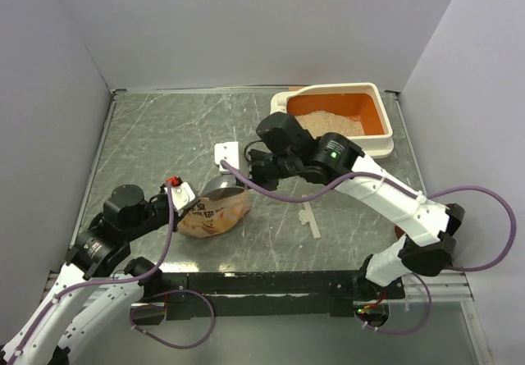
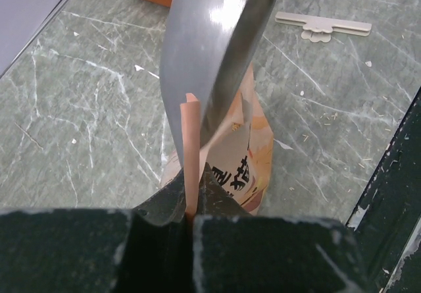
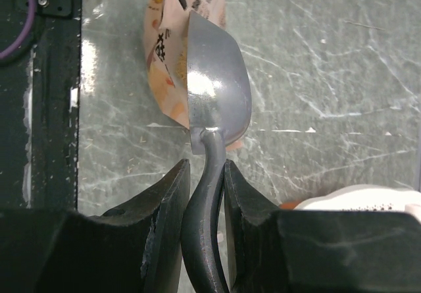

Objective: Fill the litter box with clean litter

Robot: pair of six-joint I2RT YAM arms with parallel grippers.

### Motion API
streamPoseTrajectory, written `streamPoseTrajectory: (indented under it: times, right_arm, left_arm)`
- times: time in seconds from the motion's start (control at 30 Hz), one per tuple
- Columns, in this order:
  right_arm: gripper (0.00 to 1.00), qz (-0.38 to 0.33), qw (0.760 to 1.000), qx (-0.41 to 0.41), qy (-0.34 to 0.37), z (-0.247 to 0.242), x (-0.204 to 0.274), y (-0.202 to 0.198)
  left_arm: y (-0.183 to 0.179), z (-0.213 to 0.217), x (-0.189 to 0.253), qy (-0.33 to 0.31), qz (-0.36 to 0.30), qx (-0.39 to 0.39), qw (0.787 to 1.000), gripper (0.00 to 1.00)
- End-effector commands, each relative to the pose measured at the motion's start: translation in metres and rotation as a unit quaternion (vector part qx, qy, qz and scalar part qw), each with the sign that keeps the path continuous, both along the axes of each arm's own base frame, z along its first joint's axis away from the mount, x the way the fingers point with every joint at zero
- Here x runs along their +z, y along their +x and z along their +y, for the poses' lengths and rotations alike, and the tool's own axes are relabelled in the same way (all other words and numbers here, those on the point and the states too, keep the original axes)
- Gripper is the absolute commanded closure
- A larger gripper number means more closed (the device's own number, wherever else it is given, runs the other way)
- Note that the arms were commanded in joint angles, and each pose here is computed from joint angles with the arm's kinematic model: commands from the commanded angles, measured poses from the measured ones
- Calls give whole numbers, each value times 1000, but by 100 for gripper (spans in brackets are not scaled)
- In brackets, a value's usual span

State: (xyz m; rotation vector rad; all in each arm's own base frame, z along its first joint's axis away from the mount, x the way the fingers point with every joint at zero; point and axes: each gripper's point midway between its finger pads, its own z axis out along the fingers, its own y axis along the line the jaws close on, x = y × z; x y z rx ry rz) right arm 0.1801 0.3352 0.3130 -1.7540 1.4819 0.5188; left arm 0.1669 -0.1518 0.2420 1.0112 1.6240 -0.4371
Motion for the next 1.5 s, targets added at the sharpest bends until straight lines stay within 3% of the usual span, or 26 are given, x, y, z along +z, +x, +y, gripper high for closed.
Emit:
streamPoseTrajectory:
  times: [0.0, 0.27, 0.7, 1.27, 1.47]
  right_arm:
    - [100, 27, 998, 45, -33, 14, -9, -15]
    - [100, 79, 992, 52, -89, 18, -40, -24]
    - [100, 24, 994, 10, -110, -33, -33, -22]
    - [100, 56, 993, 58, -84, 22, -21, -17]
    - [100, 21, 993, 45, -107, -5, -17, -19]
  left_arm:
    - [0, -15, 21, -32, -28, -29, 999, 99]
    - [4, -17, 21, -20, -26, -24, 999, 99]
    - [2, -13, 23, -15, -39, -17, 999, 99]
    - [-17, -22, 84, -74, -118, -76, 987, 99]
    - [-14, -16, 87, -64, -130, -59, 988, 99]
